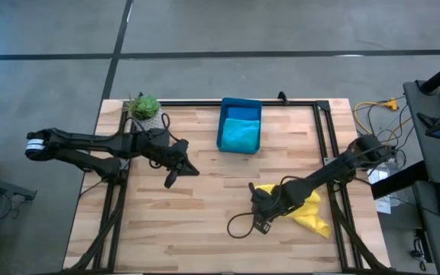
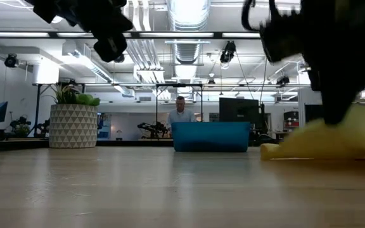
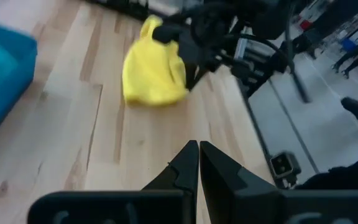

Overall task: Fold microfiber towels
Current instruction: Fold the yellow microfiber cloth

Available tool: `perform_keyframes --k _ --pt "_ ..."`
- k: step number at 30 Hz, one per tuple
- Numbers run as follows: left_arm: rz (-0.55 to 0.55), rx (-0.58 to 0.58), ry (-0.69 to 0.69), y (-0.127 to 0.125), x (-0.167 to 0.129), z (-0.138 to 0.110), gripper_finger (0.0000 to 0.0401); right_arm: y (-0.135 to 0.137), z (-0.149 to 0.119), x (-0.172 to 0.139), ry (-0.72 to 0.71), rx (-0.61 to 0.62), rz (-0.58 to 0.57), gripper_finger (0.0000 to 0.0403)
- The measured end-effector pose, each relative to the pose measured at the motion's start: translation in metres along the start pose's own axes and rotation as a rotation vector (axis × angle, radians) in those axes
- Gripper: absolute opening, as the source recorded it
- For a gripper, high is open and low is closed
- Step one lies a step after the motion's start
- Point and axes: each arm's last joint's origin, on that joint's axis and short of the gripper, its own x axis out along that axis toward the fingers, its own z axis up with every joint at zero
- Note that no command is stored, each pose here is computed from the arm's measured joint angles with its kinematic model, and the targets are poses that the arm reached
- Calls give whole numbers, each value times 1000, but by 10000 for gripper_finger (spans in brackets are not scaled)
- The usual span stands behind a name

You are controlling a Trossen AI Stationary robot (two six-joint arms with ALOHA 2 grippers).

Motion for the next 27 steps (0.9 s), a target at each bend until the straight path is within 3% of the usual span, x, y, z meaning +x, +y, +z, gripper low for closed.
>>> perform_keyframes --k 7,11,15,18,23,27 --pt "-73 163 -203 -10 -1 20 1 25 15 -58 -150 -317 160 9" --pt "-103 289 -254 -18 1 24 2 28 27 -88 -226 -373 218 9" --pt "-117 300 -202 -19 15 17 8 19 39 -110 -258 -363 211 9" --pt "-128 293 -155 -17 32 11 37 12 51 -119 -282 -341 204 9" --pt "-140 251 -145 -10 62 6 120 1 67 -124 -313 -293 195 8" --pt "-87 186 -94 0 82 -2 180 -5 74 -125 -322 -285 187 8"
